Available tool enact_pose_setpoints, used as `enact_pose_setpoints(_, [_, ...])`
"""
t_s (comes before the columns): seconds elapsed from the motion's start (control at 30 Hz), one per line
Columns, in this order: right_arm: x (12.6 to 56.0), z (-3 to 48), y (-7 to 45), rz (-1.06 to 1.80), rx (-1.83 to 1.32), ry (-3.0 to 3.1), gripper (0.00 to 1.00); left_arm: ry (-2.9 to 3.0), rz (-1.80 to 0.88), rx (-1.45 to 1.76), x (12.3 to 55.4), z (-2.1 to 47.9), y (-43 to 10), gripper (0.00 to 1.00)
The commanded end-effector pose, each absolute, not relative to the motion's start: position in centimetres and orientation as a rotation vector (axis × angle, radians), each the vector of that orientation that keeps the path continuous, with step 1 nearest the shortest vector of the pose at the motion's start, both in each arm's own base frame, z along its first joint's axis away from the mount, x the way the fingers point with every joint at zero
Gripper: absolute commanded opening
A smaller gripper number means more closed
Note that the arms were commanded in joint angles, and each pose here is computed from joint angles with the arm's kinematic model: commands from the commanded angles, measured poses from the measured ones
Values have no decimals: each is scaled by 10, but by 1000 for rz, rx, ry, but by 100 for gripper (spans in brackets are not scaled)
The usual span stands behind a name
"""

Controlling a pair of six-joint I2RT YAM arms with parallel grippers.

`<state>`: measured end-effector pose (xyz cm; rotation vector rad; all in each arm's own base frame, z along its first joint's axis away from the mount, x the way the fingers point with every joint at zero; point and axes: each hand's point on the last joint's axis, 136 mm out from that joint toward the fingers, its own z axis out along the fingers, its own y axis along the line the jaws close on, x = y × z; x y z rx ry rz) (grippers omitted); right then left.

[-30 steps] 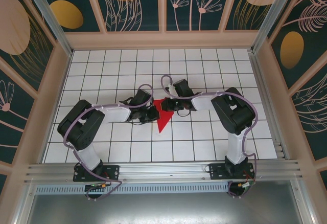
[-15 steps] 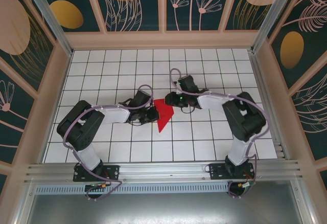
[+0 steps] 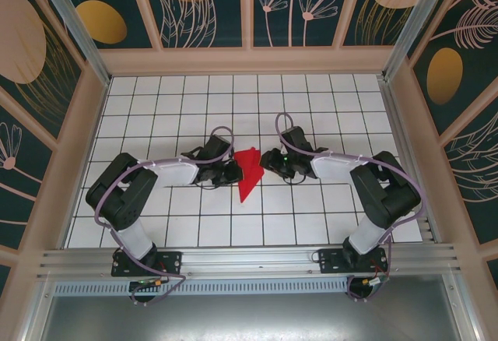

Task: Fold a paper plane with a square sheet of paper (pick it up from the middle)
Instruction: Fourth fold the wing at the center of the table.

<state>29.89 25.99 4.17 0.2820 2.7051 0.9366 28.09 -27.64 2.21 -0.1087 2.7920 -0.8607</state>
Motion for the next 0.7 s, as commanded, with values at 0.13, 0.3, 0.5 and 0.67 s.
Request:
enact_pose_setpoints(0.13, [301, 41, 266, 974, 326, 2684, 47, 2726, -760, -54, 303, 52, -274, 17])
enact_pose_setpoints(0.3, [297, 37, 270, 998, 328, 2692, 49, 2760, -660, -66, 308, 36, -265, 16])
enact_pose_setpoints(0.5, [295, 28, 270, 983, 335, 2716, 50, 2787, -603, -58, 307, 22, -259, 14])
enact_pose_setpoints(0.67, [293, 25, 274, 1008, 330, 2720, 49, 2817, -603, -45, 304, 10, -261, 14])
